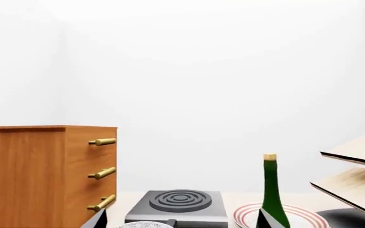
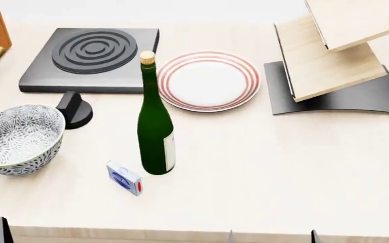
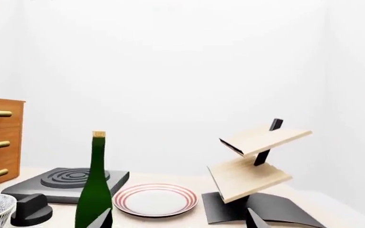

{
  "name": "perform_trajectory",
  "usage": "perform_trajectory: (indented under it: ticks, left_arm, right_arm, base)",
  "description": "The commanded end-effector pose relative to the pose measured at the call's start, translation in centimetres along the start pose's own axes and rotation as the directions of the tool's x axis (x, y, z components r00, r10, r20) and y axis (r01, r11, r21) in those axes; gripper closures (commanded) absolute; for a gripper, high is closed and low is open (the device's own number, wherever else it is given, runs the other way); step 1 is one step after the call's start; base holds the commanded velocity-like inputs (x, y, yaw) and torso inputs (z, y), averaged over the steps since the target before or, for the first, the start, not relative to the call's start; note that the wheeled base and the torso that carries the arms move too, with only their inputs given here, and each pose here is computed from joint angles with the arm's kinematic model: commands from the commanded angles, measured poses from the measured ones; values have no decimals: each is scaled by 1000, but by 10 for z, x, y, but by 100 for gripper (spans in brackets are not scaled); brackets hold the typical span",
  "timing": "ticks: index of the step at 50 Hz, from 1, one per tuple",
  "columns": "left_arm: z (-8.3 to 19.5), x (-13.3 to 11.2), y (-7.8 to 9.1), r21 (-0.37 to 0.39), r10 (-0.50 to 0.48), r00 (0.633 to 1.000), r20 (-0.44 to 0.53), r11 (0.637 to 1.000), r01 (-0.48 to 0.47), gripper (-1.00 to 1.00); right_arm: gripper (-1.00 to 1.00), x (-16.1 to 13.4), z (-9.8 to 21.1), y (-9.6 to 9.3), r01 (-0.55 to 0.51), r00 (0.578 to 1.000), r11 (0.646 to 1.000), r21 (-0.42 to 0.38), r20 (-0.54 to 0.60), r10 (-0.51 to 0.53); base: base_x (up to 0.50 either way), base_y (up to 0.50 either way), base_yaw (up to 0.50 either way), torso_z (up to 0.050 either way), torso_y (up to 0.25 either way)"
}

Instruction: Pick up the akita bowl and put it on the plate.

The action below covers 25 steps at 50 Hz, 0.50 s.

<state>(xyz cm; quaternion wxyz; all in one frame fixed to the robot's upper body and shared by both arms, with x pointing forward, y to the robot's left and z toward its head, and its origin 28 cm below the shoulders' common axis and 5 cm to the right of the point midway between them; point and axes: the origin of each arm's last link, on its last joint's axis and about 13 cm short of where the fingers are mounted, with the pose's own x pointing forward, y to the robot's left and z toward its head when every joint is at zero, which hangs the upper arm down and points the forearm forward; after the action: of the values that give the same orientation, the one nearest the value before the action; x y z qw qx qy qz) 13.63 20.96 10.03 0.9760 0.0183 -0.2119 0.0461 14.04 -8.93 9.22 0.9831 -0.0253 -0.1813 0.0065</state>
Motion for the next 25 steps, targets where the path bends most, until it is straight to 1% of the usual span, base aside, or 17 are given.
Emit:
perform_trajectory:
  ticks: [1,10,15,25]
  left_arm:
    - [0,0,0,-2,1,1000,1,1000,-1,-100]
    - [-1,1,-1,-2,2,1000,-4,1000,-2,-100]
    - [-3,0,-1,-1,1,1000,-7,1000,-1,-100]
    - [-2,1,0,-7,8,1000,0,1000,-8,-100]
  right_arm:
    - [-100,-1,-1,1,0,1000,1000,-9,7,0]
    - [-100,1,-2,1,-3,1000,1000,-4,-12,3]
    - [-100,2,-3,1,-4,1000,1000,-4,-25,4]
    - [-100,2,0,1,10,1000,1000,-6,-3,-10]
  base:
    - [0,0,0,0,0]
    - [0,-17,0,0,0]
    - [-26,-177,0,0,0]
    - [-3,-29,0,0,0]
